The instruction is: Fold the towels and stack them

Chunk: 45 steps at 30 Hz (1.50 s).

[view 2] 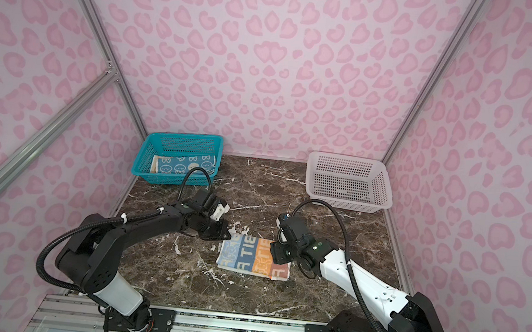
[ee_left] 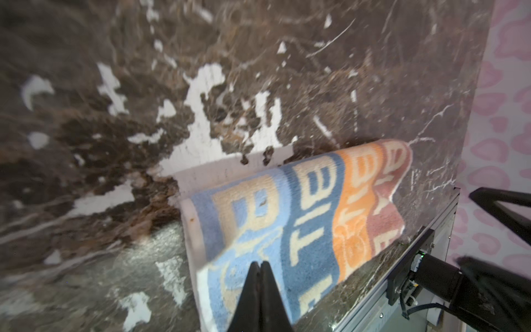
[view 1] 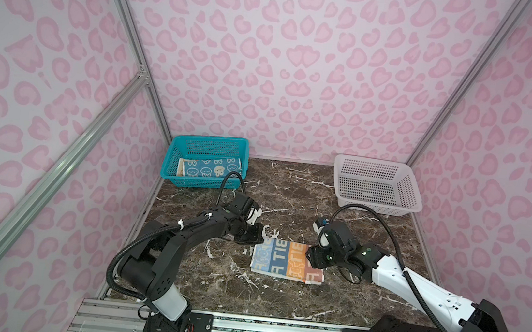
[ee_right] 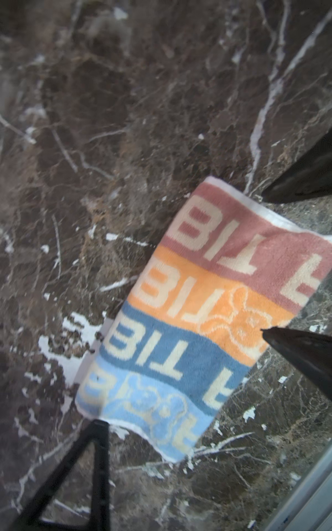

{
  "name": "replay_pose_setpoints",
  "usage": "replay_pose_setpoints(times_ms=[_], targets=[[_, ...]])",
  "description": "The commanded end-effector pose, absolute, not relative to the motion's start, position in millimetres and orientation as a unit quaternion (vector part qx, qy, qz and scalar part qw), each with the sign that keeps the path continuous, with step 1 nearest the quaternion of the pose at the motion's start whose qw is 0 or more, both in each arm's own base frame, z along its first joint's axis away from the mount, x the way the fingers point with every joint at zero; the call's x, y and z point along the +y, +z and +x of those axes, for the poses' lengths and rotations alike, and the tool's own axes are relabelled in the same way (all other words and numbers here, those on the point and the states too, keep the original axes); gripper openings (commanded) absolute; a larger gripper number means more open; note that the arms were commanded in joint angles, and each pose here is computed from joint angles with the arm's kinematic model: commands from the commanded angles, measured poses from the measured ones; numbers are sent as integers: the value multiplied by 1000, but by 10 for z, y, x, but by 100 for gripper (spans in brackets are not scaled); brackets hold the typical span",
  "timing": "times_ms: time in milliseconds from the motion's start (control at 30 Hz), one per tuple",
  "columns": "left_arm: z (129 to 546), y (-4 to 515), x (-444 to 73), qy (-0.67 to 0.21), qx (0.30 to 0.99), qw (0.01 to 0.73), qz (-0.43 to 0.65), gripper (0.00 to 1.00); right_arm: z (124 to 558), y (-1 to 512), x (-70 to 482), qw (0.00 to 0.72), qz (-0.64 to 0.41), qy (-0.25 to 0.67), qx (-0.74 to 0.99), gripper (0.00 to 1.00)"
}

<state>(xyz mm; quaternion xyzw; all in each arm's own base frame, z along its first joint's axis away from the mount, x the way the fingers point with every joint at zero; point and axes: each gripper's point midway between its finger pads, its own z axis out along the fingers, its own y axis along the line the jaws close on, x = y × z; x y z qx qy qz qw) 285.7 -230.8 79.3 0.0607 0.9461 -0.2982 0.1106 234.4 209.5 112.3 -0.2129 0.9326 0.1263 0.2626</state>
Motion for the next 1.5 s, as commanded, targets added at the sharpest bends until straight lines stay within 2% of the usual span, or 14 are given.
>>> replay_pose_setpoints(times_ms=[0, 33, 67, 233, 333, 433, 667, 700, 733, 1033, 1167, 1333, 1400, 1467], targets=[[2996, 1162, -2260, -290, 940, 170, 60, 22, 2386, 1222, 2211, 297, -297, 92, 903, 91], [3046, 1301, -2242, -289, 936, 191, 58, 26, 2365, 1234, 2278, 300, -320, 88, 894, 97], [3078, 1395, -2219, -287, 934, 204, 54, 30, 2348, 1239, 2341, 303, -342, 84, 886, 98], [3216, 1653, -1904, -258, 929, 266, 10, 50, 2144, 1135, 2740, 312, -481, 50, 818, 98], [3253, 1687, -1644, -248, 925, 286, -27, 60, 2054, 990, 2900, 292, -525, 44, 798, 95], [3259, 1731, -1433, -252, 917, 304, -61, 68, 1980, 843, 3005, 269, -547, 51, 791, 93], [3192, 1549, -1157, -253, 916, 291, -114, 74, 1918, 511, 3126, 223, -572, 57, 787, 87], [3178, 1507, -1129, -255, 915, 287, -121, 82, 1917, 478, 3142, 220, -574, 58, 787, 87], [3168, 1484, -1111, -259, 914, 285, -127, 99, 1914, 439, 3153, 216, -575, 59, 787, 87], [3090, 1406, -1006, -270, 910, 279, -142, 97, 1960, 113, 3125, 175, -573, 26, 801, 78], [3063, 1375, -1030, -276, 913, 269, -137, 98, 1971, 1, 3055, 164, -570, 7, 805, 69], [3056, 1325, -1122, -301, 910, 253, -133, 99, 2055, -58, 3000, 173, -550, -2, 817, 44], [3052, 1292, -1171, -313, 909, 242, -131, 99, 2069, -44, 3021, 182, -545, 12, 818, 41], [3038, 1258, -1210, -322, 909, 232, -129, 100, 2104, -9, 3035, 189, -537, 22, 822, 32]])
